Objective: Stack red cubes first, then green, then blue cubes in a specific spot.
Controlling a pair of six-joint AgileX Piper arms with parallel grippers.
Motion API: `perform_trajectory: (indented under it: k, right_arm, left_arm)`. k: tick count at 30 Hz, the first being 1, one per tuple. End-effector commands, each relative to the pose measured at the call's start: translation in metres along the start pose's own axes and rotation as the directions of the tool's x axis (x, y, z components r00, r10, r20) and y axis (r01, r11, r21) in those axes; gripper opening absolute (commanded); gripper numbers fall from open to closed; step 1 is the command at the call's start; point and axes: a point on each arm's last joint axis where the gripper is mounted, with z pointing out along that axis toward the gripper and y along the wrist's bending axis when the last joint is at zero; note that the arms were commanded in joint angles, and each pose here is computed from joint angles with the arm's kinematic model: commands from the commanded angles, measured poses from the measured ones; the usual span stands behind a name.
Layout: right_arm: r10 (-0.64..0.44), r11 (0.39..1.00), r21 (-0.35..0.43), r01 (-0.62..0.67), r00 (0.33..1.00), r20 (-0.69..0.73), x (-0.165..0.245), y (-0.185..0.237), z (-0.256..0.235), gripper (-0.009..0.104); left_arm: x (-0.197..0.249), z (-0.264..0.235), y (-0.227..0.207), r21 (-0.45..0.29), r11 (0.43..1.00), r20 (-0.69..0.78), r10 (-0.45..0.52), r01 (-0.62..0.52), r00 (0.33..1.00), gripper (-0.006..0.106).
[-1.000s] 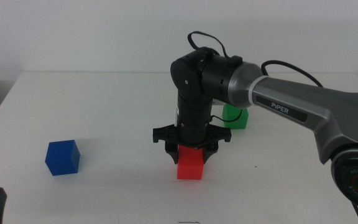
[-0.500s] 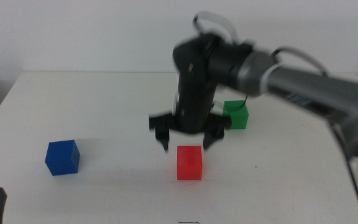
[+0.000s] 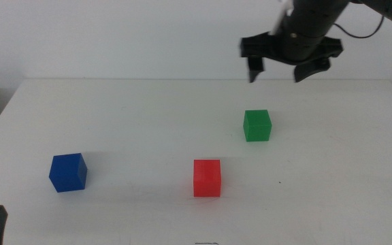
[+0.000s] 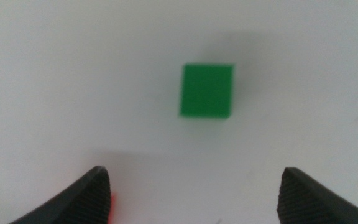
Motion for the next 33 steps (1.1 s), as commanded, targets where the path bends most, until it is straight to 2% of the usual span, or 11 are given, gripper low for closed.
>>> perform_trajectory:
  k: [1,5,15,24,33]
  right_arm:
    - [-0.042,0.999,-0.006,0.043,0.99,0.137,-0.016,-0.013,-0.019,0.074]
    - [-0.057,0.998,0.007,0.057,0.987,0.149,-0.024,-0.017,0.002,0.072]
    - [-0.081,0.996,0.03,0.08,0.995,0.055,-0.023,-0.012,0.067,0.071]
    - [-0.072,0.997,0.039,0.071,0.997,0.034,-0.024,-0.017,0.099,0.071]
    - [-0.062,0.998,0.027,0.06,0.995,0.074,-0.03,-0.021,0.118,0.071]
  left_arm:
    - [-0.01,-0.002,0.0,0.002,1.0,0.109,-0.009,0.009,0.994,0.091]
    - [-0.01,-0.002,0.0,0.002,1.0,0.109,-0.009,0.009,0.994,0.091]
    - [-0.01,-0.002,0.0,0.002,1.0,0.109,-0.009,0.009,0.994,0.091]
    - [-0.01,-0.002,0.0,0.002,1.0,0.109,-0.009,0.009,0.994,0.091]
    - [-0.01,-0.002,0.0,0.002,1.0,0.109,-0.009,0.009,0.994,0.091]
